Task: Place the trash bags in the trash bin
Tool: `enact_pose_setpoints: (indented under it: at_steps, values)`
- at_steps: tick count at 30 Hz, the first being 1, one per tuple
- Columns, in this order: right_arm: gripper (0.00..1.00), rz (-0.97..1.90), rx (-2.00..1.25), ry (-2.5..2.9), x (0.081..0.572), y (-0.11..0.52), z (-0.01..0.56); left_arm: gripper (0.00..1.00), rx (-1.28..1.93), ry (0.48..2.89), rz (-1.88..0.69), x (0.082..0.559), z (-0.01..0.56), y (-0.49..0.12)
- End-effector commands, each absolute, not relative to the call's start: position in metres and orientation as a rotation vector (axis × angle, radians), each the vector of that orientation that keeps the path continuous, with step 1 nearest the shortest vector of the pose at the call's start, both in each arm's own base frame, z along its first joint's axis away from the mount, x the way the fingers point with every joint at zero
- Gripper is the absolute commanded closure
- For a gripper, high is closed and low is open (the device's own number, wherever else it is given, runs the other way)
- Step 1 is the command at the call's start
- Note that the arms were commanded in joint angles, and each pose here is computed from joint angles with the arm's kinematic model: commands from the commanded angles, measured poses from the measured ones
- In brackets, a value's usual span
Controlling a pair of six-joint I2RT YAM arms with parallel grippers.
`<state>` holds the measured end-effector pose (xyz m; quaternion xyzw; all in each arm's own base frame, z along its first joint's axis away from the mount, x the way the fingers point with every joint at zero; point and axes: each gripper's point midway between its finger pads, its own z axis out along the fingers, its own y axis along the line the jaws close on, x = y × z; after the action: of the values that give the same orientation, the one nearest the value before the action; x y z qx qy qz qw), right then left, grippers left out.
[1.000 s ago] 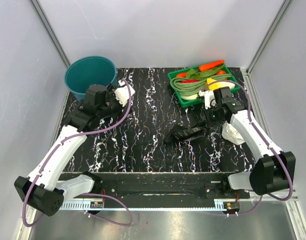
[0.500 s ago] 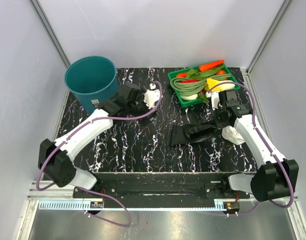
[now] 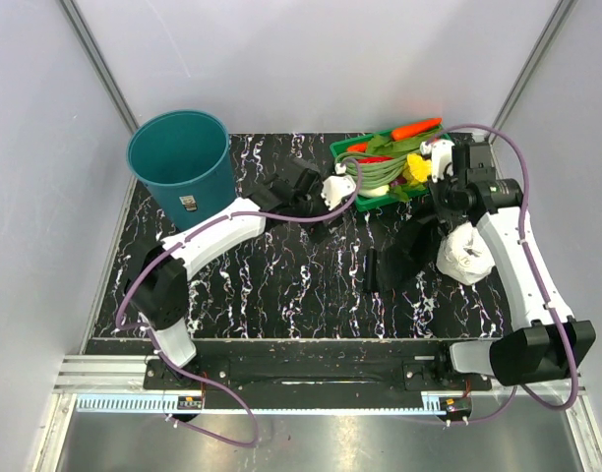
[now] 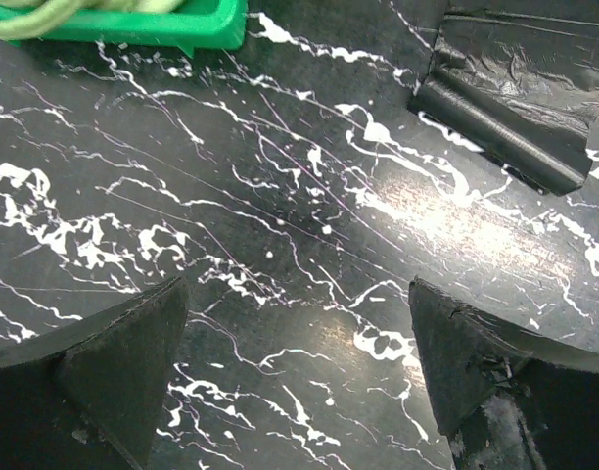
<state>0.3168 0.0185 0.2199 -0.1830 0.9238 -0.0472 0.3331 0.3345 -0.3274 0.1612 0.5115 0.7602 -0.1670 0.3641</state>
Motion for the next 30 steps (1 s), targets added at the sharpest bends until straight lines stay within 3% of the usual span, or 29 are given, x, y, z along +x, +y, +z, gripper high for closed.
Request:
enact_pose_setpoints:
  at_steps: [1, 8, 17, 22, 30]
  values:
    - [1.0, 0.056, -0.504, 2.364, 0.33, 0.046, 0.245, 0.01, 1.276, 1.822, -0.425, 0.352, 0.201, -0.341]
    - [1.0, 0.26, -0.58, 2.3, 0.345, 0.103, 0.279, 0.01, 1.231, 1.837, -0.352, 0.353, 0.204, -0.312]
    - [1.0, 0.483, -0.818, 2.168, 0.342, 0.221, 0.322, 0.01, 1.052, 1.889, -0.289, 0.366, 0.249, -0.222]
    - [1.0, 0.587, -0.885, 2.127, 0.347, 0.274, 0.314, 0.01, 0.968, 1.897, -0.221, 0.359, 0.27, -0.179]
    - [1.0, 0.676, -0.901, 2.153, 0.364, 0.328, 0.252, 0.01, 0.942, 1.926, -0.154, 0.337, 0.278, -0.136]
